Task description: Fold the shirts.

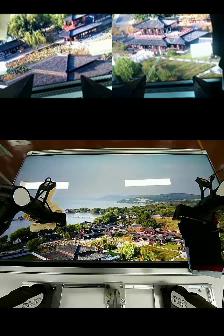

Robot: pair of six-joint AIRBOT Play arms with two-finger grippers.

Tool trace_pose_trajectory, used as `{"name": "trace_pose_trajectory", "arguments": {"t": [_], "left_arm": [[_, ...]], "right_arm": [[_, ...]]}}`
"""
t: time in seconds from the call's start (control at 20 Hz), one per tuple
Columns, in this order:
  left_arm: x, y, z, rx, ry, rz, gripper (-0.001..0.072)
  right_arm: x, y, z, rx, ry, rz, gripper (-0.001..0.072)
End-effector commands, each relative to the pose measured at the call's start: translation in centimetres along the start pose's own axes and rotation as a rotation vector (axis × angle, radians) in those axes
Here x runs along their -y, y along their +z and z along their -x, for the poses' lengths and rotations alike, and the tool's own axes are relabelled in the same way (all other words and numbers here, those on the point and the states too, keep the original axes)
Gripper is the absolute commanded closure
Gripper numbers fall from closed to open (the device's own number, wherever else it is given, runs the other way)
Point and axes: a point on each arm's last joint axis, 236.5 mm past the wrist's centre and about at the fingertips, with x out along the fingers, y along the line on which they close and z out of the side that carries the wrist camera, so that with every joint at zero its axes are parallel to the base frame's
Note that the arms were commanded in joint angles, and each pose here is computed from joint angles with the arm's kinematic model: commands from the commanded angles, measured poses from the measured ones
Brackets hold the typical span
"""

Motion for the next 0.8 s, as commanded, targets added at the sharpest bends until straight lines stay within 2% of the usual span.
{"name": "trace_pose_trajectory", "arguments": {"t": [0.0,0.6,0.75], "left_arm": [[0.0,0.0,0.0,0.000,0.000,0.000,0.0004],[0.0,0.0,0.0,0.000,0.000,0.000,0.0004],[0.1,1.8,-0.2,0.071,-0.006,0.002,0.0004]], "right_arm": [[0.0,0.0,0.0,-0.001,0.000,0.001,0.0011],[0.0,0.0,0.0,0.000,0.000,0.000,0.0011],[-0.1,1.6,0.0,0.066,0.002,0.000,0.0012]]}}
